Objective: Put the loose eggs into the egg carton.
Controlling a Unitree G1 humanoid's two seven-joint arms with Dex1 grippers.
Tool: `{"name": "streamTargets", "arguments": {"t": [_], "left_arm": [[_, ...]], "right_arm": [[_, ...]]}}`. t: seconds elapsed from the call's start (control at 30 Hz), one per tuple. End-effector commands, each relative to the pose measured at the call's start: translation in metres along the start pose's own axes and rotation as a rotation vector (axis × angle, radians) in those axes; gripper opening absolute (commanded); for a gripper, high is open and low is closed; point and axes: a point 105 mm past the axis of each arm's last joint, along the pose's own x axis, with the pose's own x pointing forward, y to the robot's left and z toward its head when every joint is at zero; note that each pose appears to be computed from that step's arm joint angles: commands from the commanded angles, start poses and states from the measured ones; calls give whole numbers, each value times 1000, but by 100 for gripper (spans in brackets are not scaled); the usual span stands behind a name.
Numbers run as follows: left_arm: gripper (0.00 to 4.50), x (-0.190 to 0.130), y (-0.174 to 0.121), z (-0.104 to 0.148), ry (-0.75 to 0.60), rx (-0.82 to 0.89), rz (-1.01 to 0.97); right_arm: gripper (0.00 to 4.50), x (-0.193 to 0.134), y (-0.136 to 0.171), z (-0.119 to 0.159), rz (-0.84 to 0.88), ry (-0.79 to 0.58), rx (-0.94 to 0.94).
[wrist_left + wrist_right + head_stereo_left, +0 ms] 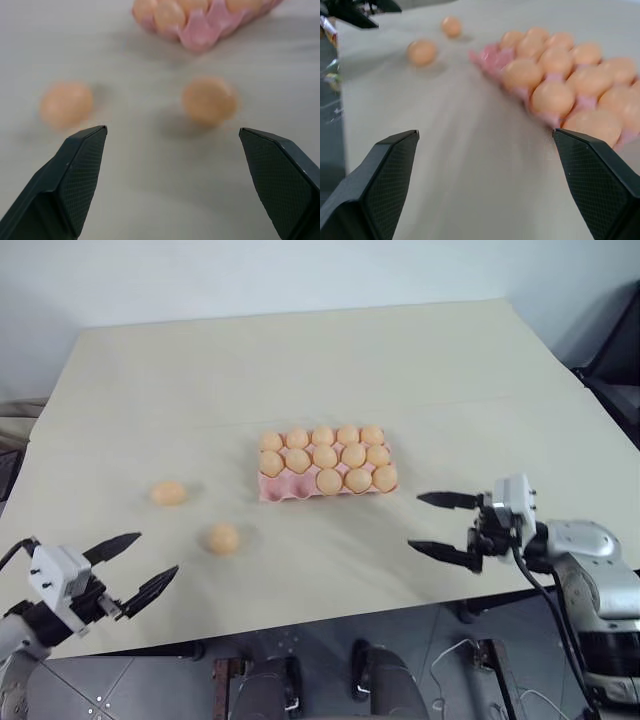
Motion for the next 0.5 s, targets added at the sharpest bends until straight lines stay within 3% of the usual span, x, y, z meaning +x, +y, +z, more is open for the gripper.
{"name": "streamTargets", "arguments": {"t": [0.03, 0.3, 0.5], "left_arm": [[450, -13, 2, 4, -1, 30, 40], [450, -1, -19, -3, 5, -3, -25], [450, 42, -27, 7, -69, -23, -87]], "right_arm": [[446, -14, 5, 9, 15, 2, -114], [446, -11, 3, 17, 0, -43, -144], [446, -10, -3, 20, -28, -34, -147]]}}
